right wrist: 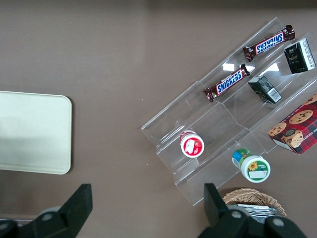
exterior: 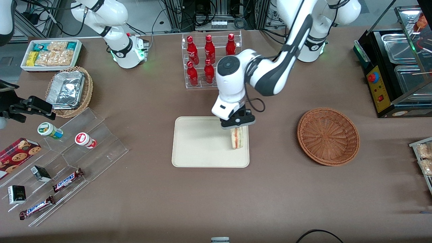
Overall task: Place sandwich from basket to tray
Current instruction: 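Lower the sandwich upright onto the tray with the left gripper, then open the left gripper and raise it away from the sandwich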
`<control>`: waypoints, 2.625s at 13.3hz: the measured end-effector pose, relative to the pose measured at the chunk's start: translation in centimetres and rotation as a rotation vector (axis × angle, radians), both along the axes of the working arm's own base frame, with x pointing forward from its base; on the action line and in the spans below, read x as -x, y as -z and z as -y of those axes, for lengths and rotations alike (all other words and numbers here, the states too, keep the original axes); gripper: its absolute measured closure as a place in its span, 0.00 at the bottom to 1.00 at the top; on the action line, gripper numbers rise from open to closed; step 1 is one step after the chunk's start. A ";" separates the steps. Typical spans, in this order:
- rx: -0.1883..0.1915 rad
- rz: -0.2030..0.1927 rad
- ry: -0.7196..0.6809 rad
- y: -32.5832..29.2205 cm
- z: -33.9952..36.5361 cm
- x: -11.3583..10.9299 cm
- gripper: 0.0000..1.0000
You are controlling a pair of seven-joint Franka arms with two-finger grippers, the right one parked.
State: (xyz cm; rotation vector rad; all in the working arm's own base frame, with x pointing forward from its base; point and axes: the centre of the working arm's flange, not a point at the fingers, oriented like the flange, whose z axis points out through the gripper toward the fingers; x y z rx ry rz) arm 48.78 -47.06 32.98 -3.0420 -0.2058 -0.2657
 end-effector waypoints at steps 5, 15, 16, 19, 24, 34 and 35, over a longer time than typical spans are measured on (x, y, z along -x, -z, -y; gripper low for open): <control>-0.001 0.033 0.068 2.2 0.2 -0.5 0.93; 0.014 0.042 0.110 5.4 -0.6 0.6 0.93; 0.014 0.042 0.109 5.4 -0.6 0.6 0.89; 0.017 0.043 0.092 5.5 -0.5 0.7 0.61; 0.002 0.040 0.073 2.9 0.2 0.5 0.07; -0.006 0.058 -0.054 -13.3 -4.2 -1.5 0.00; 0.012 0.061 -0.081 -14.9 -5.7 -2.2 0.00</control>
